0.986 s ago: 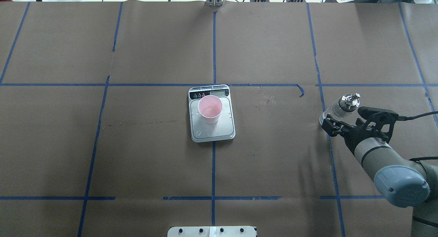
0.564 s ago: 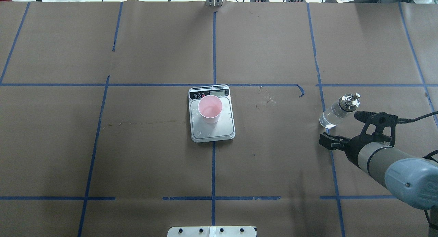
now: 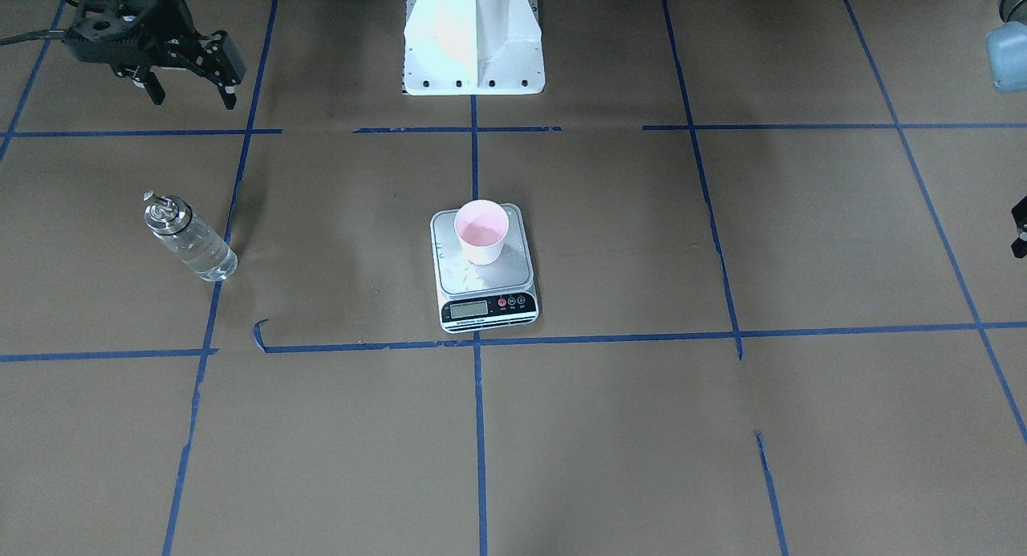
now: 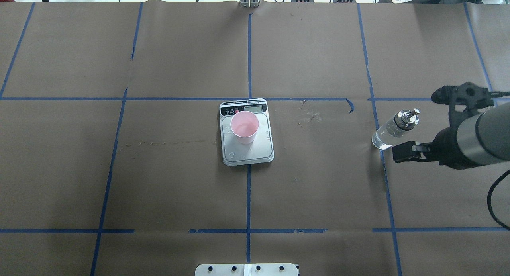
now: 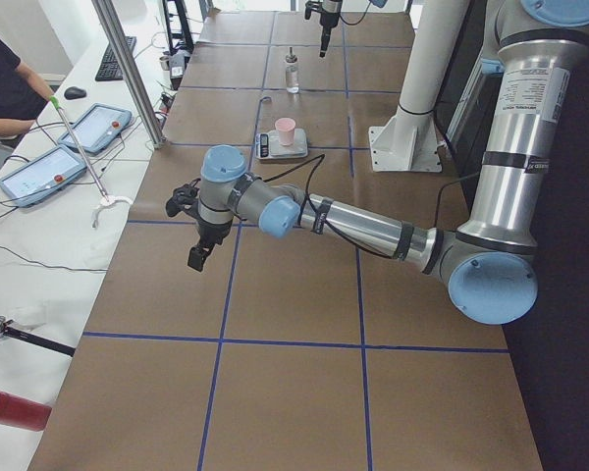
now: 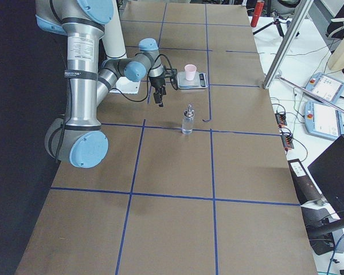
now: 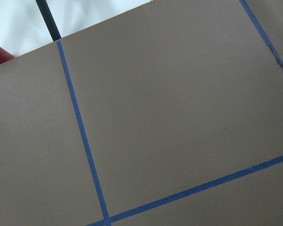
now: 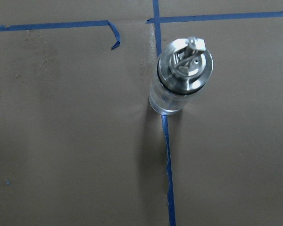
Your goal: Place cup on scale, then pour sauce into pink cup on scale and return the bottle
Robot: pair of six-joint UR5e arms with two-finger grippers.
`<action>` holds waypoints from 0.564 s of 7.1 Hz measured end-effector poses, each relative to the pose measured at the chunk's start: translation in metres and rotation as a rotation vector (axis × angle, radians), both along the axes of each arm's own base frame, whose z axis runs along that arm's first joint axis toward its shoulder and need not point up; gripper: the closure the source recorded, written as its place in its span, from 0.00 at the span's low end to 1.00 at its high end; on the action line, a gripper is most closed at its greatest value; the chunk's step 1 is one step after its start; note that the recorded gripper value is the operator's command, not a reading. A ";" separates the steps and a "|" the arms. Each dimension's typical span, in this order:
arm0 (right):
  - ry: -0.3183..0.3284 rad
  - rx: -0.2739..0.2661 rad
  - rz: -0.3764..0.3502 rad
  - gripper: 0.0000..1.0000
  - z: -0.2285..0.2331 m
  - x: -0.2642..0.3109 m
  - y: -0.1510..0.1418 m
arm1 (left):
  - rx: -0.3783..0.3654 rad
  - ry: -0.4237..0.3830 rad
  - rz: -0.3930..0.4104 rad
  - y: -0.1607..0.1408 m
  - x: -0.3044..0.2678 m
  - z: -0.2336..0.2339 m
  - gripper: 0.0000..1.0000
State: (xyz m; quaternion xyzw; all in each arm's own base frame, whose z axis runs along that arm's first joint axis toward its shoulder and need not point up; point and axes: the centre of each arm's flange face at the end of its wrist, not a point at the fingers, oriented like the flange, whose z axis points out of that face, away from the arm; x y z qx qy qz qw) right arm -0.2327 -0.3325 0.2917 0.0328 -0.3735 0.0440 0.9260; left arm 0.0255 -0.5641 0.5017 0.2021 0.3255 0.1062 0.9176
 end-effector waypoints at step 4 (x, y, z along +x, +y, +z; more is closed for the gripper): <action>-0.066 0.146 -0.177 0.00 0.087 0.173 -0.128 | -0.018 -0.011 0.004 0.001 0.000 0.012 0.00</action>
